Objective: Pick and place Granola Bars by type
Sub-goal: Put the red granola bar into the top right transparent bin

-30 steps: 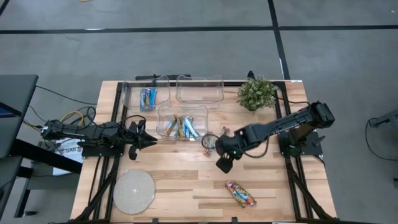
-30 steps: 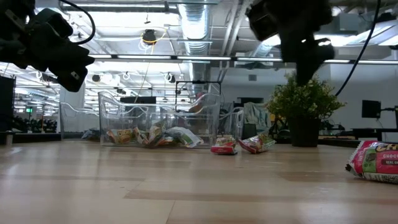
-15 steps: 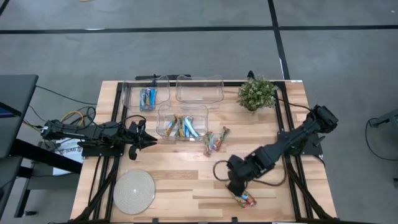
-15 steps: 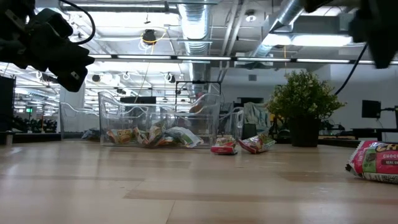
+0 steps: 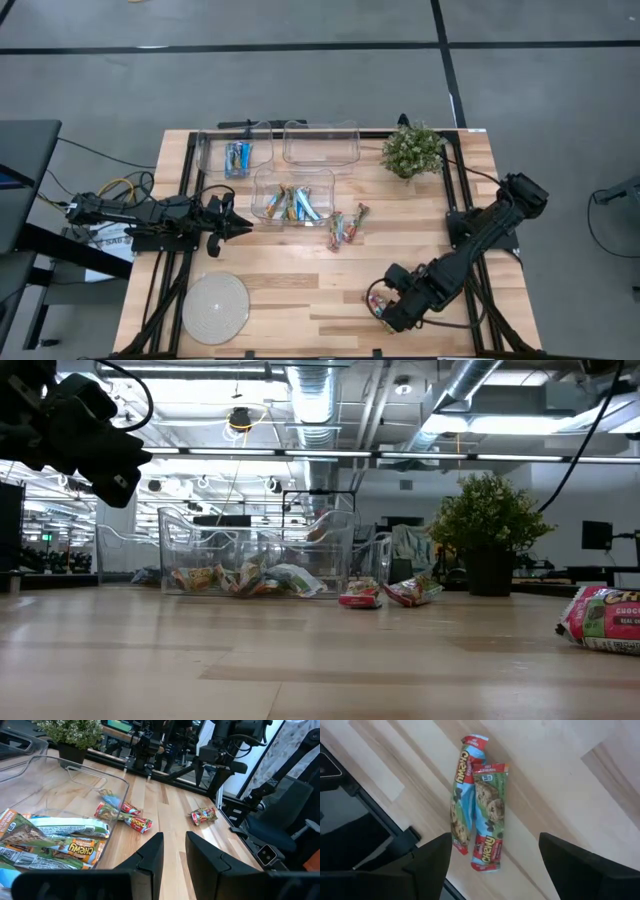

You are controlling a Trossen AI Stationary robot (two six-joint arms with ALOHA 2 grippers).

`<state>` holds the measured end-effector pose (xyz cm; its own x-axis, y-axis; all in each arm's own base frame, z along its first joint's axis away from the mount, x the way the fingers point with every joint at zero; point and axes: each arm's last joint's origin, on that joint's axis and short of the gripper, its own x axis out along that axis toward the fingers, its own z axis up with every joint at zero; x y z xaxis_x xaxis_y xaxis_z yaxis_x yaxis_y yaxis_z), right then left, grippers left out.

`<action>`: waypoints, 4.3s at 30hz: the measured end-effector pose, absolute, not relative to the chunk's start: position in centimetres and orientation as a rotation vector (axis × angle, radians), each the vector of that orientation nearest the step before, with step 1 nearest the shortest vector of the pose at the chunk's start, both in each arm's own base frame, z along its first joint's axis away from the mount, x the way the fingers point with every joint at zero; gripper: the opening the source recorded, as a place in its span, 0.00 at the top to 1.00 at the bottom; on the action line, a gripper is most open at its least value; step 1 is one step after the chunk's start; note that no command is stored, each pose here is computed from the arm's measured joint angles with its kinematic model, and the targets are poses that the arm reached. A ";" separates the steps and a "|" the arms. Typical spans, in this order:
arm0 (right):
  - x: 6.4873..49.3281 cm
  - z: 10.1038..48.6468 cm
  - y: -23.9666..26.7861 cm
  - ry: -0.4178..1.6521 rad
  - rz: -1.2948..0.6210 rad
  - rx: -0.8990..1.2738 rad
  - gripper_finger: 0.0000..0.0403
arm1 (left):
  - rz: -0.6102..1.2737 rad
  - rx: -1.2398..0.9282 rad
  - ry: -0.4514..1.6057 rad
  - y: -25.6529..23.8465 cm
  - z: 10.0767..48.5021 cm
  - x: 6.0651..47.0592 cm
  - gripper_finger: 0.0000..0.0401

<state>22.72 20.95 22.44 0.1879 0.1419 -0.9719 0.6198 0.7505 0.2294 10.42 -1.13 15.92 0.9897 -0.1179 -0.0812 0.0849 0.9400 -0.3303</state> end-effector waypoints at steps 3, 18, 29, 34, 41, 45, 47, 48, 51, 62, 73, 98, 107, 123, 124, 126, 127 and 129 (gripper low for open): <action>22.7 22.5 21.1 1.360 -0.369 0.695 0.27 | -0.103 -0.332 0.100 -1.1 15.9 10.4 0.82; 26.6 18.7 24.7 1.423 -0.253 0.632 0.27 | -0.101 -0.332 0.101 -1.1 15.9 10.4 0.82; 27.8 17.2 25.2 1.450 -0.267 0.603 0.27 | -0.101 -0.332 0.101 -1.1 15.9 10.4 0.82; 28.1 16.9 25.4 1.439 -0.241 0.612 0.28 | -0.101 -0.332 0.101 -1.1 15.9 10.4 0.82; 27.9 16.8 25.2 1.456 -0.269 0.588 0.33 | -0.101 -0.332 0.101 -1.1 15.9 10.4 0.82; 27.9 16.8 25.1 1.451 -0.269 0.580 0.36 | -0.101 -0.332 0.100 -1.1 15.9 10.4 0.82; 28.0 16.6 25.1 1.452 -0.271 0.580 0.37 | -0.101 -0.332 0.101 -1.1 15.9 10.4 0.82; 28.1 16.3 25.0 1.456 -0.275 0.582 0.38 | -0.101 -0.332 0.101 -1.1 15.9 10.4 0.82; 28.4 15.4 25.1 1.469 -0.280 0.574 0.40 | -0.101 -0.332 0.101 -1.1 15.9 10.4 0.82; 29.1 14.6 25.0 1.452 -0.262 0.567 0.49 | -0.101 -0.332 0.100 -1.1 15.9 10.4 0.82; 29.9 14.5 24.0 1.448 -0.278 0.566 0.73 | -0.101 -0.332 0.101 -1.1 15.9 10.4 0.82; 33.9 15.2 22.4 1.280 -0.086 0.675 0.84 | -0.101 -0.332 0.101 -1.1 15.9 10.4 0.82; 33.6 15.2 22.5 1.316 -0.070 0.657 0.84 | -0.101 -0.332 0.101 -1.1 15.9 10.4 0.82; 33.4 15.0 22.3 1.334 -0.073 0.621 0.99 | -0.101 -0.332 0.101 -1.1 15.9 10.4 0.82; 33.4 15.0 22.3 1.334 -0.073 0.621 0.99 | -0.101 -0.332 0.101 -1.1 15.9 10.4 0.82; 33.4 15.0 22.3 1.333 -0.073 0.621 0.99 | -0.101 -0.332 0.101 -1.1 15.9 10.4 0.82; 33.4 15.0 22.3 1.332 -0.073 0.621 0.99 | -0.101 -0.332 0.101 -1.1 15.9 10.4 0.82; 33.5 15.1 22.2 1.326 -0.071 0.625 1.00 | -0.101 -0.332 0.101 -1.1 15.9 10.4 0.82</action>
<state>33.53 22.22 15.07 0.2658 0.2969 -0.9172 0.3931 0.8353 0.3843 10.42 -1.12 15.90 0.9900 -0.1150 -0.0821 0.0819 0.9404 -0.3301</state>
